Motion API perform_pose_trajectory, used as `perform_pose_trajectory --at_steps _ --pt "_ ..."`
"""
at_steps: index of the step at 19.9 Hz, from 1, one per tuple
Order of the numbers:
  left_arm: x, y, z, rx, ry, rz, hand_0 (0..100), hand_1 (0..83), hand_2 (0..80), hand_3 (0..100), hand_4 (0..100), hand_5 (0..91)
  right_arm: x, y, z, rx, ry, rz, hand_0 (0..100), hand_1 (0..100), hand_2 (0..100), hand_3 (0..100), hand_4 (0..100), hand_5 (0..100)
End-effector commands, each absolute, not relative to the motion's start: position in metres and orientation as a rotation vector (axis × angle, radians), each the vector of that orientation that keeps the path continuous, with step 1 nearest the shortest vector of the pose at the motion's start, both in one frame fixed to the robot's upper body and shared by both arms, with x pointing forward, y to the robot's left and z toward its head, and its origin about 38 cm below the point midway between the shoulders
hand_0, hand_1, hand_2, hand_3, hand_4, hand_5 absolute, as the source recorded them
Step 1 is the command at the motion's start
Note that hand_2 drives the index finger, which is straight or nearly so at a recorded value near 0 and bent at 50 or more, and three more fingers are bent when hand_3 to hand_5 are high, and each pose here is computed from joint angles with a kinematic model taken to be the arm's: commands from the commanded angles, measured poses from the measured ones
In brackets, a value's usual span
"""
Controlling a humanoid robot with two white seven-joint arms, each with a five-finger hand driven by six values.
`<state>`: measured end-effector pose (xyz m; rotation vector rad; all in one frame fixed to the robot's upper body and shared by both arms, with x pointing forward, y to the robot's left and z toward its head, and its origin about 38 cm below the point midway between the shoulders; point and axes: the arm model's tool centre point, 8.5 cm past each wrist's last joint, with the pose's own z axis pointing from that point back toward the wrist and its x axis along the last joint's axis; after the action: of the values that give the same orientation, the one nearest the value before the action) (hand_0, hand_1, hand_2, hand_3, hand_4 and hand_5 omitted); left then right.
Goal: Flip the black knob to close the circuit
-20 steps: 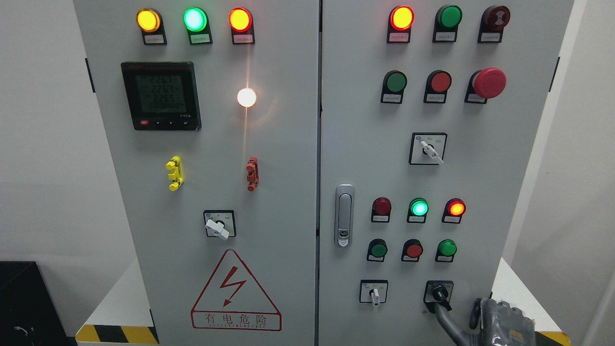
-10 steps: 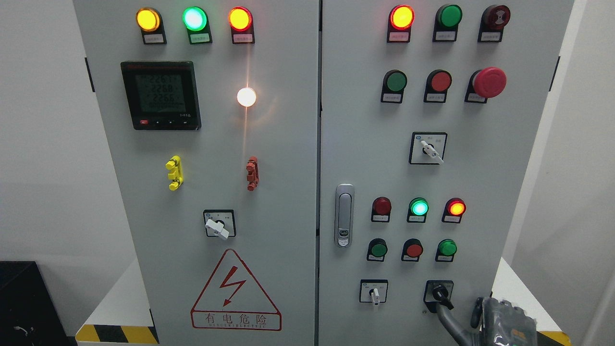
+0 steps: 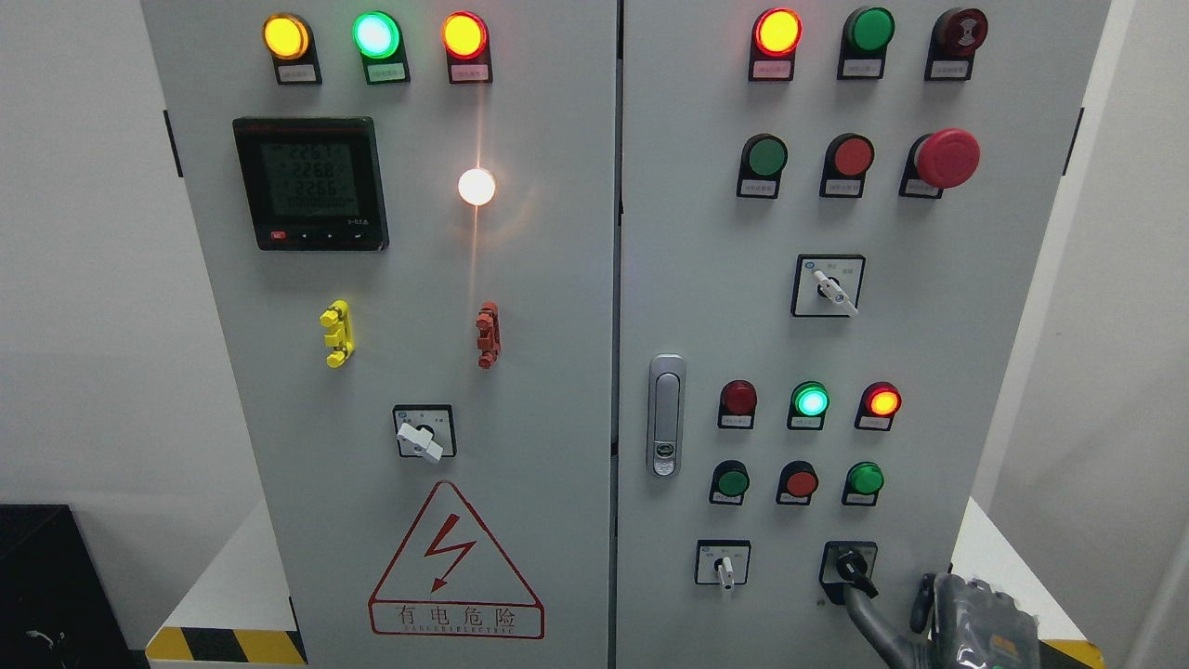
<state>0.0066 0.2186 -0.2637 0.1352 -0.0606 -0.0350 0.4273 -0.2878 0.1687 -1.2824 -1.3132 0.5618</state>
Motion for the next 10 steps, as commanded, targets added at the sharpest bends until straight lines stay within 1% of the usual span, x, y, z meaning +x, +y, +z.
perform_pose_trajectory --at_steps 1,6,10 --pt "0.002 0.217 -0.264 0.131 -0.066 -0.032 12 55.6 0.0 0 0 0.0 0.425 -0.287 0.171 -1.269 -1.336 0.546 0 0 82 100 94 100" --pt "0.003 0.217 -0.264 0.131 -0.067 -0.032 12 55.6 0.0 0 0 0.0 0.425 -0.282 0.171 -1.262 -1.349 0.558 0 0 82 100 94 100" --pt "0.003 0.217 -0.264 0.131 -0.067 -0.032 12 55.6 0.0 0 0 0.0 0.425 -0.271 0.168 -1.245 -1.362 0.592 0 0 82 100 94 100"
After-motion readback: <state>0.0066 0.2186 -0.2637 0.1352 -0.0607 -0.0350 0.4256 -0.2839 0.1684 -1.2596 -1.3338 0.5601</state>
